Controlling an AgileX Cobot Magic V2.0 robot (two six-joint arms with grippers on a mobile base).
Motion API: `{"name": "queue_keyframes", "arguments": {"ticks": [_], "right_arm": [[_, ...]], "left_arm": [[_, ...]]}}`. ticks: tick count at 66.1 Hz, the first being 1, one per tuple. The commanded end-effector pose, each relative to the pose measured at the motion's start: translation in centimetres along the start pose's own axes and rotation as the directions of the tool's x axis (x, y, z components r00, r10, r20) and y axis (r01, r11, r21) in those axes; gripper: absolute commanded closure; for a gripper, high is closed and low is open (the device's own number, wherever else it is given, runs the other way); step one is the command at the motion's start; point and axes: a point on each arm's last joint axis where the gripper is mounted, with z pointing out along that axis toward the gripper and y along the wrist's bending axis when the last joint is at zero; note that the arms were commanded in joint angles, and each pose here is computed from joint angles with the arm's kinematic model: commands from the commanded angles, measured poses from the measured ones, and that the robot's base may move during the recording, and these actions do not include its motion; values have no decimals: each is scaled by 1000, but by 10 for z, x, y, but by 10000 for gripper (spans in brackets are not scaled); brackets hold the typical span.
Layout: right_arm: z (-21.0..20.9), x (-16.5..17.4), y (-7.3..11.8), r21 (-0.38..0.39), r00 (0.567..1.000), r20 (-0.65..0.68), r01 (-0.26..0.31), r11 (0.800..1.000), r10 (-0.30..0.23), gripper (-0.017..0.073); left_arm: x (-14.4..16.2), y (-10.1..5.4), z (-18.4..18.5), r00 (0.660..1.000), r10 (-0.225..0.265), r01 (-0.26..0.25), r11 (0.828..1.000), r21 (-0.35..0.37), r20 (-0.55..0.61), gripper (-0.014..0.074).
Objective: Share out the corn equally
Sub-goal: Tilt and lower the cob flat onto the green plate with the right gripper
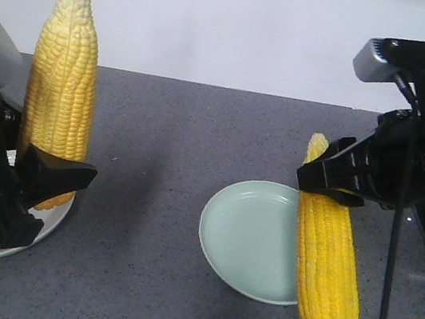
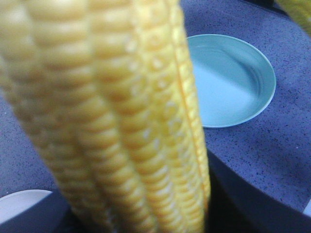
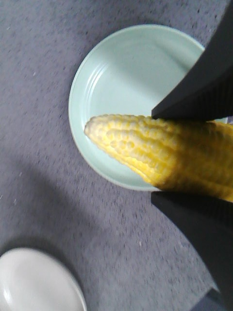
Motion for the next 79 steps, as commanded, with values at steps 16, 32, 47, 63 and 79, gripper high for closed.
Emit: {"name": "queue_keyframes", "arguments": {"ticks": [16, 32, 47, 63, 79], "right_arm": [[35, -41, -21, 122, 996, -64, -60, 991, 69, 384], [74, -56, -31, 134, 983, -149, -92, 987, 112, 377], [110, -59, -40, 144, 969, -203, -110, 983, 138, 368], [146, -52, -52, 186, 947, -266, -131, 974, 178, 352], [162, -45, -58, 211, 927, -322, -129, 969, 194, 228]], "left_arm": [[-12, 1, -10, 995, -5, 7, 1000, -25, 98, 302], [-12, 1, -10, 995, -5, 7, 1000, -25, 98, 302], [-12, 1, -10, 995, -5, 7, 1000, -25, 98, 302], [-12, 1, -10, 995, -5, 7, 1000, -25, 98, 302], [-12, 1, -10, 995, -5, 7, 1000, -25, 97, 302]]}}
